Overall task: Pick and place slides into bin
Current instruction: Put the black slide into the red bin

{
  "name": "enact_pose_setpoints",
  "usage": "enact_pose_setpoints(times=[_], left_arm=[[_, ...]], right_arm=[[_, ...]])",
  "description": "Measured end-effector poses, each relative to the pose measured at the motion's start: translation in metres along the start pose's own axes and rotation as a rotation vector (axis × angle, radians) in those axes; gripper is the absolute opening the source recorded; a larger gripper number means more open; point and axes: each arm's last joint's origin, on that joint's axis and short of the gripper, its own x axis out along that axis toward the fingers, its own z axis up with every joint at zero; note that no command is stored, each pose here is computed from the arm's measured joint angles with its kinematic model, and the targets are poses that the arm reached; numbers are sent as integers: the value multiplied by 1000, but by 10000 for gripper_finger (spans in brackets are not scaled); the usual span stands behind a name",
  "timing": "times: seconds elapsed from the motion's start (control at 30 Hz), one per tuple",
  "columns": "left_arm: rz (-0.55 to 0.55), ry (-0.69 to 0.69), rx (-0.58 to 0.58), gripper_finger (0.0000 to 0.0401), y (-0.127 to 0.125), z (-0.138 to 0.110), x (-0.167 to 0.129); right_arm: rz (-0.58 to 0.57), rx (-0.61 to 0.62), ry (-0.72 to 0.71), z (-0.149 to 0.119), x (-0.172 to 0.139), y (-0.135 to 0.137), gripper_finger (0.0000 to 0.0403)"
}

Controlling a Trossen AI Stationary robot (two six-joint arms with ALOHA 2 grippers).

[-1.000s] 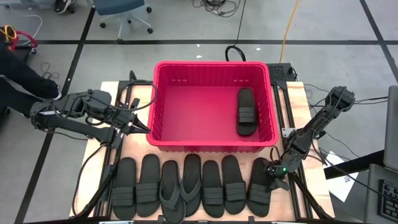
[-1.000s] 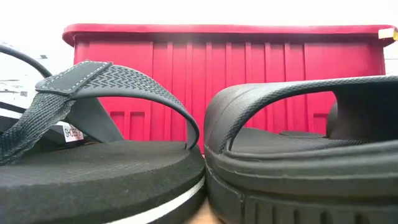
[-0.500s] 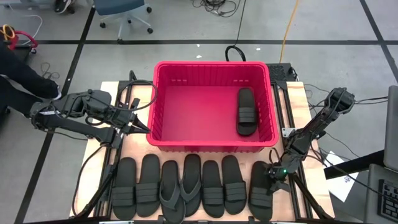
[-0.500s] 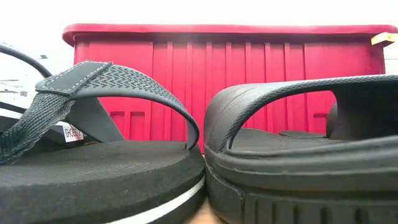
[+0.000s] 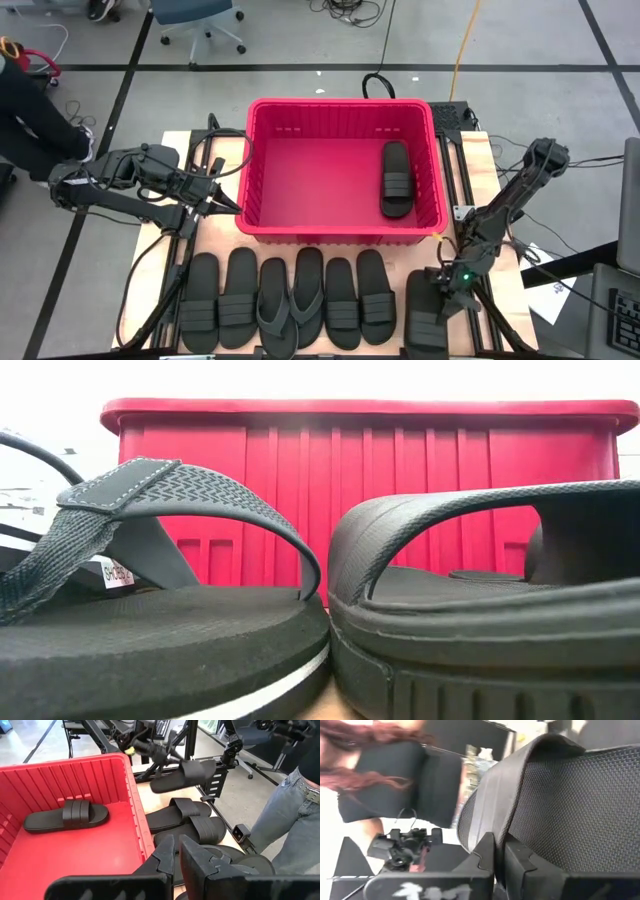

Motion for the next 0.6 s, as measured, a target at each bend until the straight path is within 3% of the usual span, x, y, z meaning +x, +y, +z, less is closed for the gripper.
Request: enact_pose_setpoints(times=[0.3,0.6], left_arm=[[0,0,29,26,0,0,0],[0,0,36,26,0,0,0]], right_arm=[[17,-44,33,9,-3,59,3],[-72,-153,28,27,-28,110,3]])
